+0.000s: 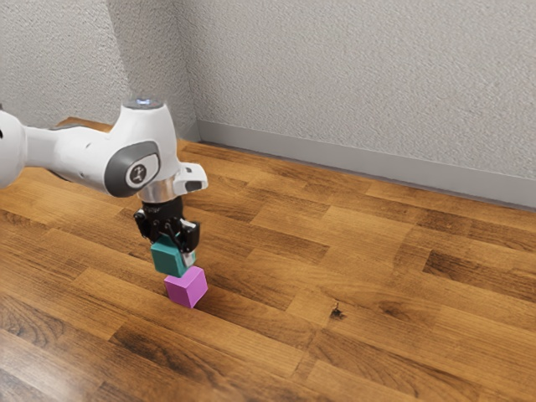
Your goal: Pick up the blue block with one arm, and put the blue block on the pink block with one arm
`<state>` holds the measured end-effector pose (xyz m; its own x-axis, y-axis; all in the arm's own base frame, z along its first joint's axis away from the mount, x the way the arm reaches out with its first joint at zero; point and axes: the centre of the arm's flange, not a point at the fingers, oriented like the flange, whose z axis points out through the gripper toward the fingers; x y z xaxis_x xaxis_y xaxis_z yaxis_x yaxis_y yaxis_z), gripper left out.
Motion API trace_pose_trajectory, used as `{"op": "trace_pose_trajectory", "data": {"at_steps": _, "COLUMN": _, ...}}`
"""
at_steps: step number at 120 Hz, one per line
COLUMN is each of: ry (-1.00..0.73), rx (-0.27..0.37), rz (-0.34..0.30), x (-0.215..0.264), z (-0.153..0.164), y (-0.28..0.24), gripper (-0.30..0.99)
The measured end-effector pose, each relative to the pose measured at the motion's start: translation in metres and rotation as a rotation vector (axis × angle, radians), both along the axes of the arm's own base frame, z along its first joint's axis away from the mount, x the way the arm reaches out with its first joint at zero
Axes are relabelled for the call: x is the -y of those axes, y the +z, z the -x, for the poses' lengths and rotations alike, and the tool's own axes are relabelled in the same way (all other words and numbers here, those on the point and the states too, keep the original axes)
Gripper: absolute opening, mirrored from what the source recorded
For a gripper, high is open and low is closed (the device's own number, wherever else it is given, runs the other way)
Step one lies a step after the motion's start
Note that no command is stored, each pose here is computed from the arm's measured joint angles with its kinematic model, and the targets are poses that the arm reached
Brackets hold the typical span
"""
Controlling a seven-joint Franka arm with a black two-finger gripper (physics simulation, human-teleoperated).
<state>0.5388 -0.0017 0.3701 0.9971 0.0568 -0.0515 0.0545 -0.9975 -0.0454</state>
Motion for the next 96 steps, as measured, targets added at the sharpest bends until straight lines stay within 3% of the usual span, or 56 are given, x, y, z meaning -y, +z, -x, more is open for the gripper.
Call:
{"op": "trace_pose_trajectory", "data": {"at_steps": 30, "ry": -0.016, "rx": -0.009, "rz": -0.015, "x": 0.003, "z": 0.014, "y": -0.002, "gripper": 0.37}}
{"op": "trace_pose_trajectory", "data": {"at_steps": 96, "ry": -0.009, "rx": 0.004, "rz": -0.026, "x": -0.017, "z": -0.015, "y": -0.024, "gripper": 0.37}}
